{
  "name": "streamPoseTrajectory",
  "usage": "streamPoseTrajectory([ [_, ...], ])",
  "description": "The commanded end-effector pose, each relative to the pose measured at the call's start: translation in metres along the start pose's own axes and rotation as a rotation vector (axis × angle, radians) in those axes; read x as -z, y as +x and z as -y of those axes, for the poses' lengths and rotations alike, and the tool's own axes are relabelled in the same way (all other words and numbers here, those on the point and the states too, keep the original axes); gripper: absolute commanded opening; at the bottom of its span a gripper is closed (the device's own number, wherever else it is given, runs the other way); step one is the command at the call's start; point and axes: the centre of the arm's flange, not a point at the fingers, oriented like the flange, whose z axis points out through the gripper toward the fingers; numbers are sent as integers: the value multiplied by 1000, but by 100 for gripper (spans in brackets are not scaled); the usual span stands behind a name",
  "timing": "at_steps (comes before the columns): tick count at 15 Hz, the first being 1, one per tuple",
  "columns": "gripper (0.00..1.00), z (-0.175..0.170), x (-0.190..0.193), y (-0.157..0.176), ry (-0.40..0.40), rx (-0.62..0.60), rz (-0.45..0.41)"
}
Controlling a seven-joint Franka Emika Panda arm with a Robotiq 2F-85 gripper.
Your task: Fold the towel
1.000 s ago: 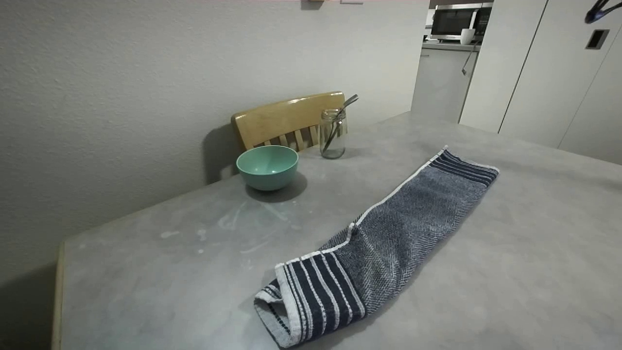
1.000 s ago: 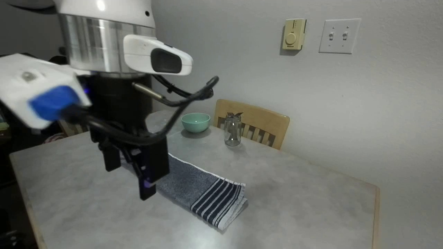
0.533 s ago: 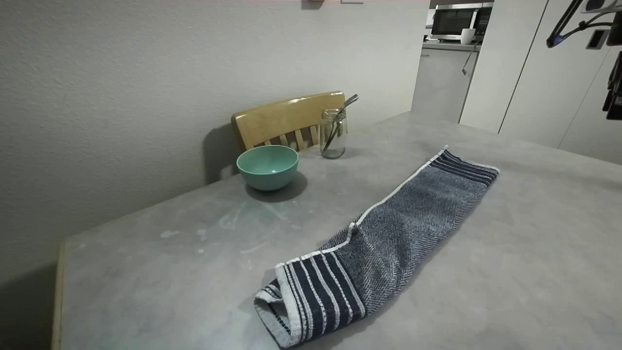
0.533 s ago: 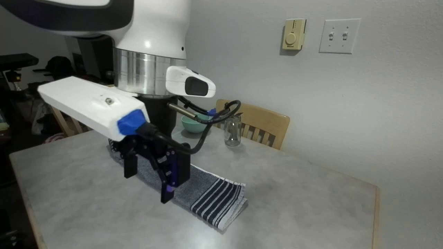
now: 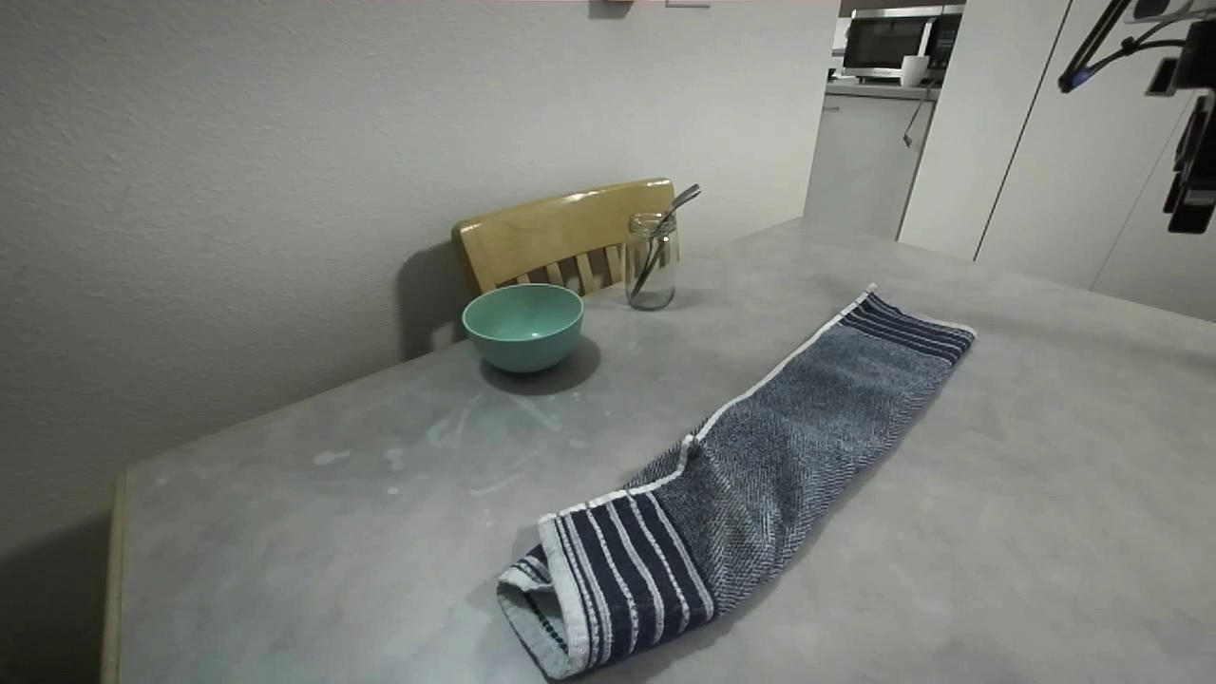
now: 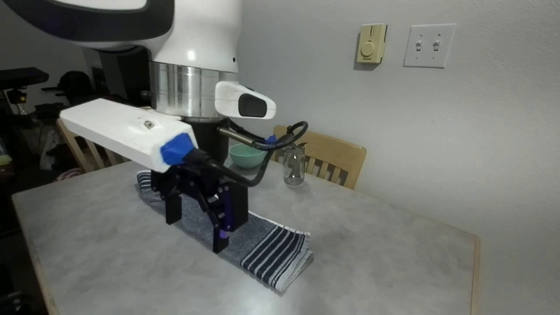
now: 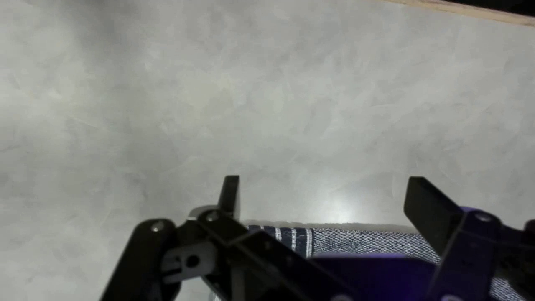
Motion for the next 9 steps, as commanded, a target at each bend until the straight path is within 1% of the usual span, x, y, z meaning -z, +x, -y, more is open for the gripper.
streamPoseTrajectory([
  [1,100,-21,-17,27,-15,32,21],
  [4,100,-30,-32,45,-9,46,47],
  [7,100,-39,-46,60,21,70,66],
  [8,100,-20,-38,44,4,46,63],
  [9,100,-23,-44,49,10,52,68],
])
